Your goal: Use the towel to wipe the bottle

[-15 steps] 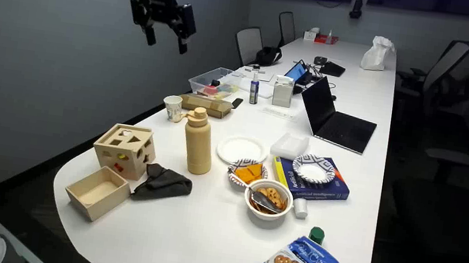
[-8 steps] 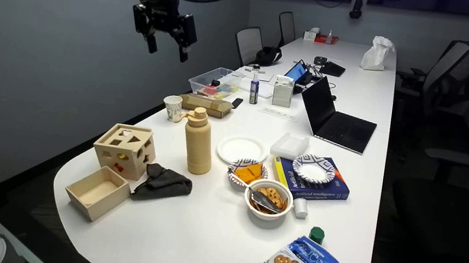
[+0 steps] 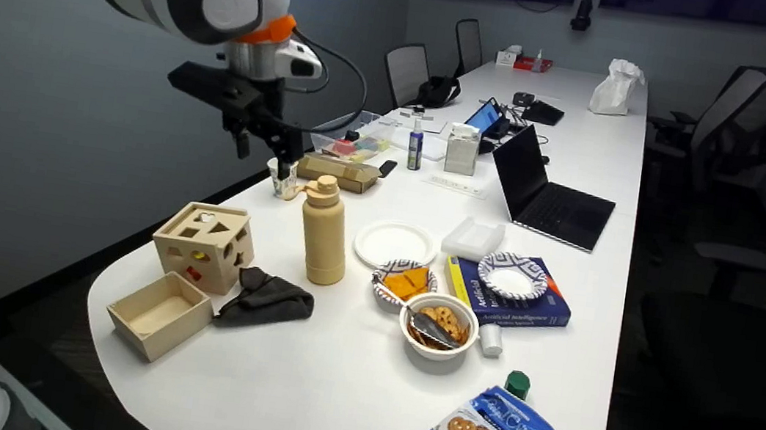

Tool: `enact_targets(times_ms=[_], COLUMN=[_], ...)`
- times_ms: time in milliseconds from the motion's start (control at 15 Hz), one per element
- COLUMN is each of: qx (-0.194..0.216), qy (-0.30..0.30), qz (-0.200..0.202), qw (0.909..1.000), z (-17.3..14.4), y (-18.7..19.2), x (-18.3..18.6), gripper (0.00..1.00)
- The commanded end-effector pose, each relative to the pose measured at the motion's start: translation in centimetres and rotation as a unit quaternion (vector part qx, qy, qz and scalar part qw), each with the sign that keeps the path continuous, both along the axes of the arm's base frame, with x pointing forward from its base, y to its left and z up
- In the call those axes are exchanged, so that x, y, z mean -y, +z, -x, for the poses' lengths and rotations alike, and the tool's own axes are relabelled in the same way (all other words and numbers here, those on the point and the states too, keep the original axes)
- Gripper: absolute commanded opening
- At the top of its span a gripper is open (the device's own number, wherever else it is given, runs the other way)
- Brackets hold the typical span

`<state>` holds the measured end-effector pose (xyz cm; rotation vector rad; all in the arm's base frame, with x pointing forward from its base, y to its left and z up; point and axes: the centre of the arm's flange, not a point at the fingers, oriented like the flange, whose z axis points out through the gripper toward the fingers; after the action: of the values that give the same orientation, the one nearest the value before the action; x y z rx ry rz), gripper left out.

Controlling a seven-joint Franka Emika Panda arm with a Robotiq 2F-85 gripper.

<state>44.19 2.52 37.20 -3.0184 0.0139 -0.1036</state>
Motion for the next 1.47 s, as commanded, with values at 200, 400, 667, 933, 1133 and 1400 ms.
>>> enact_targets(times_ms=[200, 400, 667, 933, 1133, 1400], qx=[-0.037, -0.050, -0.053, -0.061, -0.073, -0.087], qy=[-0.119, -0.192, -0.261, -0.295, -0.313, -0.320], qz=[-0.059, -0.078, -0.096, -0.101, -0.098, -0.091], qw=[0.9904, 0.9769, 0.9591, 0.9483, 0.9419, 0.9390], z=[0.3, -0.1, -1.2, -2.6, -3.0, -3.1], y=[-13.2, -18.5, -23.8, -27.7, -29.9, -32.0], x=[-1.7, -0.9, 0.1, 0.2, 0.4, 0.8], gripper=[1.00, 1.00, 1.00, 1.00, 1.00, 0.73])
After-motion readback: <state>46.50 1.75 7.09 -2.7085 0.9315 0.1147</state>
